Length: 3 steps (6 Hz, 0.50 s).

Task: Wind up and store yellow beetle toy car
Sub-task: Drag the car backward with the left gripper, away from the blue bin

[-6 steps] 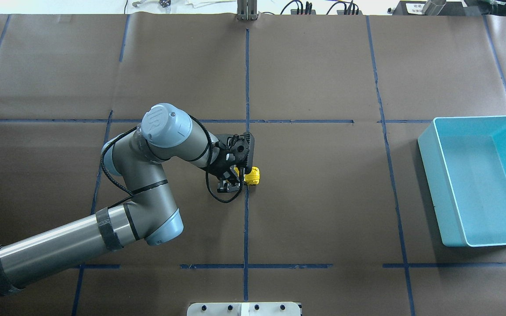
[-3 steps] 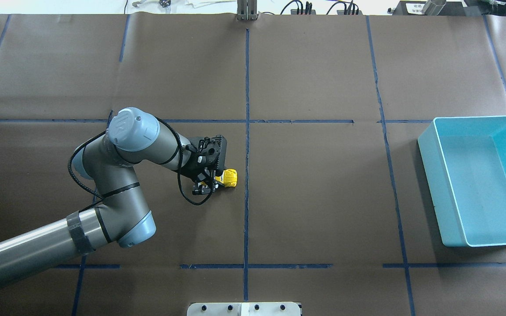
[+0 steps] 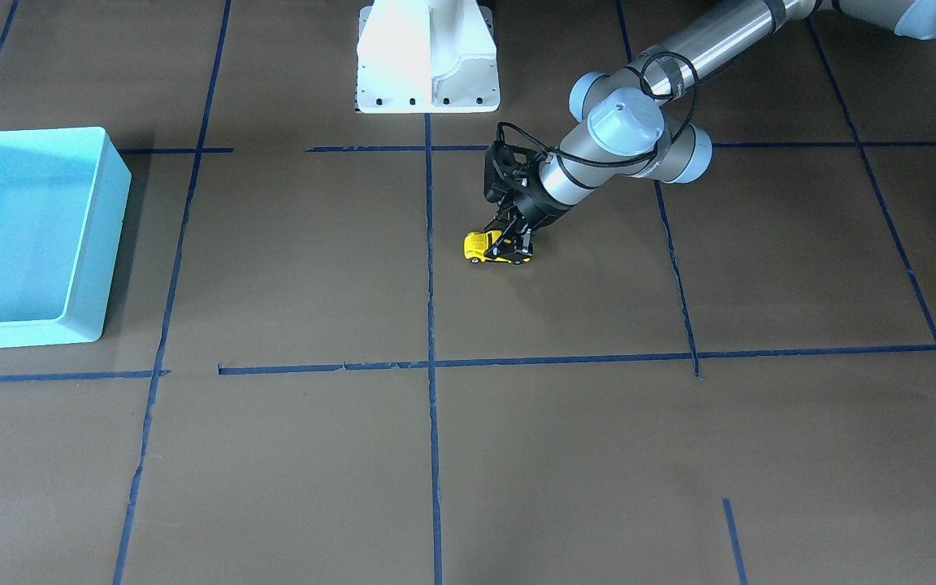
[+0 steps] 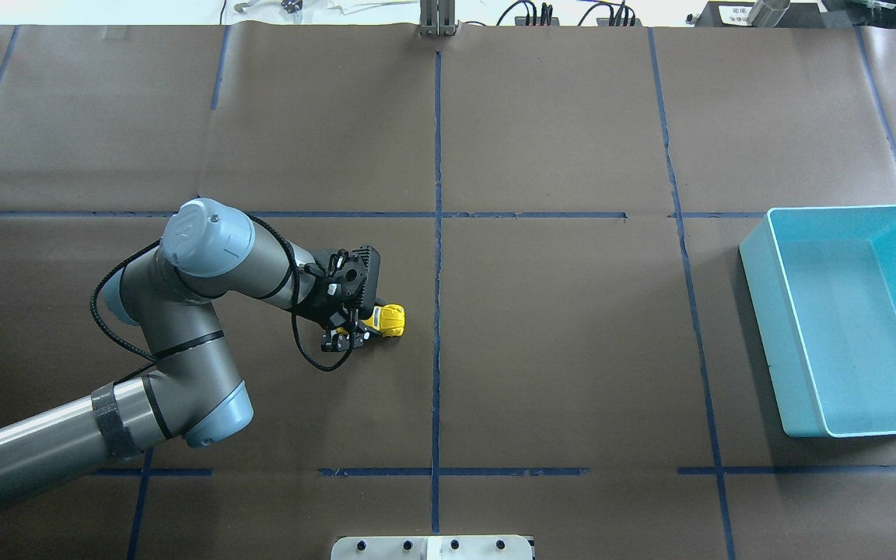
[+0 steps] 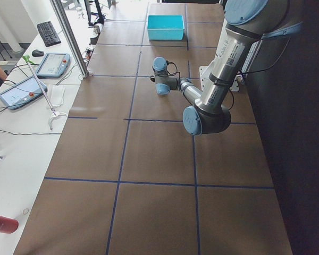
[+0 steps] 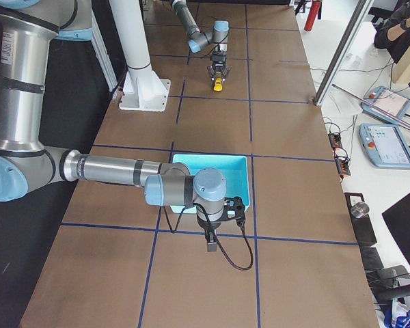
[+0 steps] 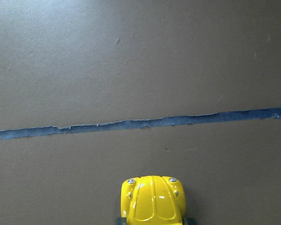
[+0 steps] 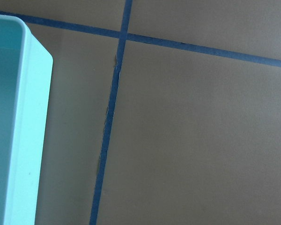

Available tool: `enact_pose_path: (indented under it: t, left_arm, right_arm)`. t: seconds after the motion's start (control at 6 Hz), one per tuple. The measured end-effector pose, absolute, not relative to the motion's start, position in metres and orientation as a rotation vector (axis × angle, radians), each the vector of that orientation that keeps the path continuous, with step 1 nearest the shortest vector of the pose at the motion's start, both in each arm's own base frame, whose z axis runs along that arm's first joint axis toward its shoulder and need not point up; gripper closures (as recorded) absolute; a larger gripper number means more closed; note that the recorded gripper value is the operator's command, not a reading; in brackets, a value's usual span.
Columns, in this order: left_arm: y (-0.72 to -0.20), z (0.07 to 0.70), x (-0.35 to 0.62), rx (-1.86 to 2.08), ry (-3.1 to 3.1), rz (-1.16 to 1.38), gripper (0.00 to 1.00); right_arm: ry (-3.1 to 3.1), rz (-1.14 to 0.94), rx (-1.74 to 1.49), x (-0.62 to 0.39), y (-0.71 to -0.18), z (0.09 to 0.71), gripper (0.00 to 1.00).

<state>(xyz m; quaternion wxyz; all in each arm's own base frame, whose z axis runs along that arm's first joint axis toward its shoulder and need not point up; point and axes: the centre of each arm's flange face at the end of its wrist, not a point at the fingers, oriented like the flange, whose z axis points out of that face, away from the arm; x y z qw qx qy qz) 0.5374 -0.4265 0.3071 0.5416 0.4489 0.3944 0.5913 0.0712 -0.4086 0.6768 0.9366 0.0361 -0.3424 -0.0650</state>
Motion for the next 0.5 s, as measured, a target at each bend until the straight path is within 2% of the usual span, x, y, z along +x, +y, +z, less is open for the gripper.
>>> enact_pose_path:
  t: [0.5]
  left_arm:
    - [-0.422, 0.328, 0.527, 1.082, 0.940, 1.400, 0.95]
  right_arm:
    - [-0.700, -0.132, 0.070, 0.071, -0.408, 0.679, 0.00]
